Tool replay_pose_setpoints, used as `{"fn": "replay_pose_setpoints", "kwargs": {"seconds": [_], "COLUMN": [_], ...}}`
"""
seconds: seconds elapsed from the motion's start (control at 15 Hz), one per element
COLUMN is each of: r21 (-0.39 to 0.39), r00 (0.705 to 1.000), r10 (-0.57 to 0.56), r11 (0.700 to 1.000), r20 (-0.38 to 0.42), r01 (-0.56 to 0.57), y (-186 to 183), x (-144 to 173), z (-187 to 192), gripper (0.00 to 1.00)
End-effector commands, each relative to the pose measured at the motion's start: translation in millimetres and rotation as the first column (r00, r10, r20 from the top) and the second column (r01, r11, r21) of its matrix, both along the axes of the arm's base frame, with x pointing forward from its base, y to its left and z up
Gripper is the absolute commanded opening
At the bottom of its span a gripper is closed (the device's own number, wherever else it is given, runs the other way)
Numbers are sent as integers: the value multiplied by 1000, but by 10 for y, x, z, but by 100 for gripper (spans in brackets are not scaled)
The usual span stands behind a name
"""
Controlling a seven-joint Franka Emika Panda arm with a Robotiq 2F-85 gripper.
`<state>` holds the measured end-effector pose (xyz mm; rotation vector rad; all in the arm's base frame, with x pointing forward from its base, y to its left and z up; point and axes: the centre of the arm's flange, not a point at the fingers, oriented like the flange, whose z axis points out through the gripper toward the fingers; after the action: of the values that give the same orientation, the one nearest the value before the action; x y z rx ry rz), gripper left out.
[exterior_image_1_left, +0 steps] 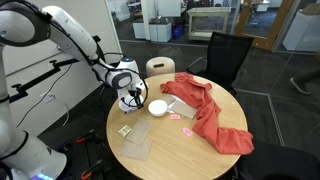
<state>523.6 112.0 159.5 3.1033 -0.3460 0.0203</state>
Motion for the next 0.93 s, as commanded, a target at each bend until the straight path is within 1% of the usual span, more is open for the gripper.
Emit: {"fn": "replay_pose_setpoints", "kwargs": {"seconds": [0.0, 0.2, 0.33, 0.6, 0.87], "r21": [-6, -39, -76, -144, -188], "r00": [993, 979, 970, 949, 924], "r10": [13, 19, 12, -31, -77], "r11": [1000, 999, 997, 986, 969], "r20": [113, 201, 245, 314, 373], "r01": [-12, -12, 6, 80, 157], "y": [23, -78, -209, -492, -666], "x": [50, 211, 359, 625, 811], "z": [542, 856, 969, 1043, 1015], "gripper": [5, 5, 5, 5, 5]}}
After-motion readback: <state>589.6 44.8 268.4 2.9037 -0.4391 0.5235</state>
